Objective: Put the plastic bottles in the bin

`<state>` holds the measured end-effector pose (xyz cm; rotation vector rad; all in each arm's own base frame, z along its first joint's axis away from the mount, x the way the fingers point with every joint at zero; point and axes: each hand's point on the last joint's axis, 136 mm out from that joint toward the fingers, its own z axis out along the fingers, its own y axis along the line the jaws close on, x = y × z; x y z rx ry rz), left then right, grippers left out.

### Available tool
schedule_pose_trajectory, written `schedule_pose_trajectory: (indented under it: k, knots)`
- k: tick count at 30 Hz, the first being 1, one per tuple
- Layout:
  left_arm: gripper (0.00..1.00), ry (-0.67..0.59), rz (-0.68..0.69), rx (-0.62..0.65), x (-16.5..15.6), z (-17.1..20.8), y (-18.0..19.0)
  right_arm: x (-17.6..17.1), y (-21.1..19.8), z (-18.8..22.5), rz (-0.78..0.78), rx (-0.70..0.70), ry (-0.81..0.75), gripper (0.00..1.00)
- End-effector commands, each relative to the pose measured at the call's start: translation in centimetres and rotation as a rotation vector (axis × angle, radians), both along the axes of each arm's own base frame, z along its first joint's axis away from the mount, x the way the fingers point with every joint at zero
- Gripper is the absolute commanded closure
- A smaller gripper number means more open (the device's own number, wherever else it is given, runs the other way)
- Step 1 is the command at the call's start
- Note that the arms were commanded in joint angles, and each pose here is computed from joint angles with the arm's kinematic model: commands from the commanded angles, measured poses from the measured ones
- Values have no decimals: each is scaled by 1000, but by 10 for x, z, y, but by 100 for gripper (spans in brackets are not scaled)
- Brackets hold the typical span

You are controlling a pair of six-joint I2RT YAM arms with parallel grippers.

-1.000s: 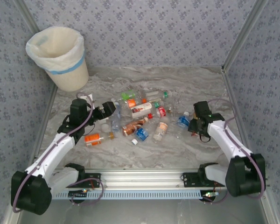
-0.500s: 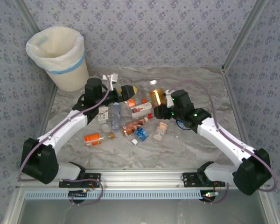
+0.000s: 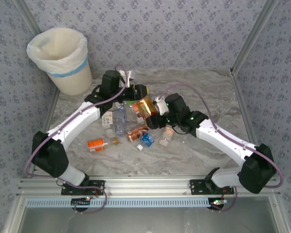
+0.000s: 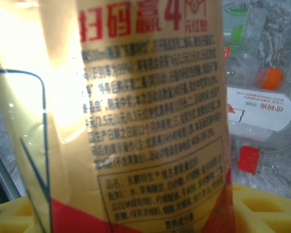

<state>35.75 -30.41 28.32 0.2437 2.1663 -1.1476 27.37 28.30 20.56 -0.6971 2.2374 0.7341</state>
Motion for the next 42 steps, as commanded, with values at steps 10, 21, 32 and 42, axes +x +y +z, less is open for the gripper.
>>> schedule_pose_trajectory:
  k: [10,21,32,42]
  knots:
    - [100,12,17,6,-9,7,2,0,11,27,21,73,-73,29]
    - [100,-66,249,129,10,6,45,8,-45,39,-182,3,-173,0]
    - [100,-207,606,175,66,52,130,15,-148,24,-713,-113,-193,0]
    - [100,-734,936,409,102,200,210,21,-163,40,-804,-68,-258,0]
